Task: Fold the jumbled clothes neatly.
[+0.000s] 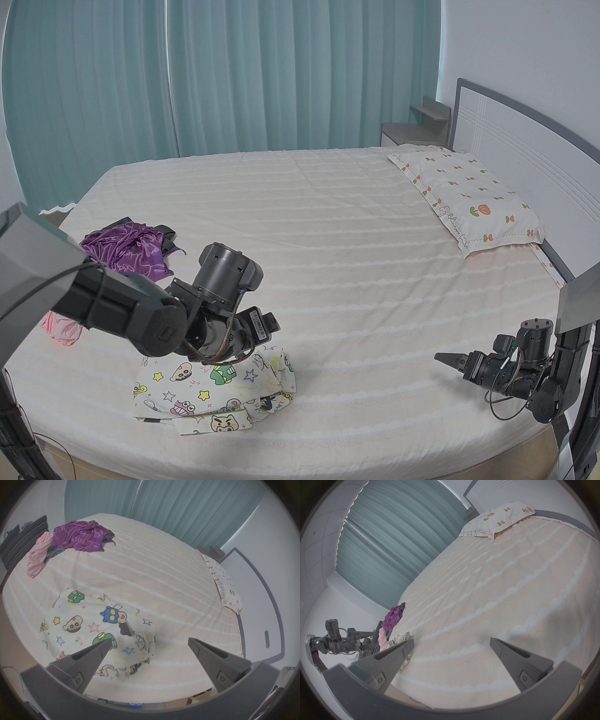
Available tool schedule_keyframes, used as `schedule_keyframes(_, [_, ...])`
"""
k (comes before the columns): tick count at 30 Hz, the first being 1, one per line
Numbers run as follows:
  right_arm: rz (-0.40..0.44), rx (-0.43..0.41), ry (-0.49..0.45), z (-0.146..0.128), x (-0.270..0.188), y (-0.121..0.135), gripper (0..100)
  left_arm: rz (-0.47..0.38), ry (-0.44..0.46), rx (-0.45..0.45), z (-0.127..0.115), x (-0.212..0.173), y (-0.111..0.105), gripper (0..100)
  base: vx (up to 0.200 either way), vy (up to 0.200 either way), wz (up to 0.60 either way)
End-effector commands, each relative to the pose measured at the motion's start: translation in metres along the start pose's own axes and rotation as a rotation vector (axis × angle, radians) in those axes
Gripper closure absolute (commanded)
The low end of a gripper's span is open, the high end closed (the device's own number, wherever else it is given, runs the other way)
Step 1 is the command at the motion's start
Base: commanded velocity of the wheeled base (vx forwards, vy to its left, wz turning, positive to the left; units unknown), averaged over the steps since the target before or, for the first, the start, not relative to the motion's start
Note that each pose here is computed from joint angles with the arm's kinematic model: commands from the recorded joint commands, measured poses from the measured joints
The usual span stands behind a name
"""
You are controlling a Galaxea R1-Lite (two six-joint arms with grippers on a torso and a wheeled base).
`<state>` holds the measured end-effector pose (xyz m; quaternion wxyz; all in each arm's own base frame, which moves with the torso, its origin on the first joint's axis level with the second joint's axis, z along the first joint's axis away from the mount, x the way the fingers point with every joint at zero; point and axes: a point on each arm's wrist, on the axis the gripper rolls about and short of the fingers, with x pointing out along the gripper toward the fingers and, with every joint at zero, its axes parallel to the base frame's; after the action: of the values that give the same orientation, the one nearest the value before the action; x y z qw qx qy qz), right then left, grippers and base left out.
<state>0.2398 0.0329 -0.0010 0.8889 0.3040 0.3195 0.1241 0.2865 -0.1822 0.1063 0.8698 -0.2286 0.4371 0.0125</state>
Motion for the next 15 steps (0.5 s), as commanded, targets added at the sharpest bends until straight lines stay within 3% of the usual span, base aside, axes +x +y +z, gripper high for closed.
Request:
schedule_keyframes(1, [0.013, -0.008, -0.008, 0.0, 0.001, 0.002, 0, -0.043, -0.012, -0.047, 0.0, -0.032, 0.012, 0, -0.2, 0.0, 0.0])
schedule_keyframes(6, [0.015, -0.013, 0.007, -0.003, 0.0, 0.004, 0, -0.078, 0.061, -0.099, 0.004, -0.042, 0.037, 0, 0.0, 0.0, 0.0])
schedule_keyframes(13, [0.014, -0.019, 0.008, -0.003, 0.0, 0.004, 0, -0.156, 0.069, -0.195, 0.023, -0.032, 0.066, 0, 0.0, 0.0, 0.0])
schedule_keyframes(15, [0.014, -0.019, 0.008, -0.003, 0.0, 0.004, 0, -0.17, 0.059, -0.221, 0.027, -0.03, 0.075, 0, 0.0, 0.2, 0.0])
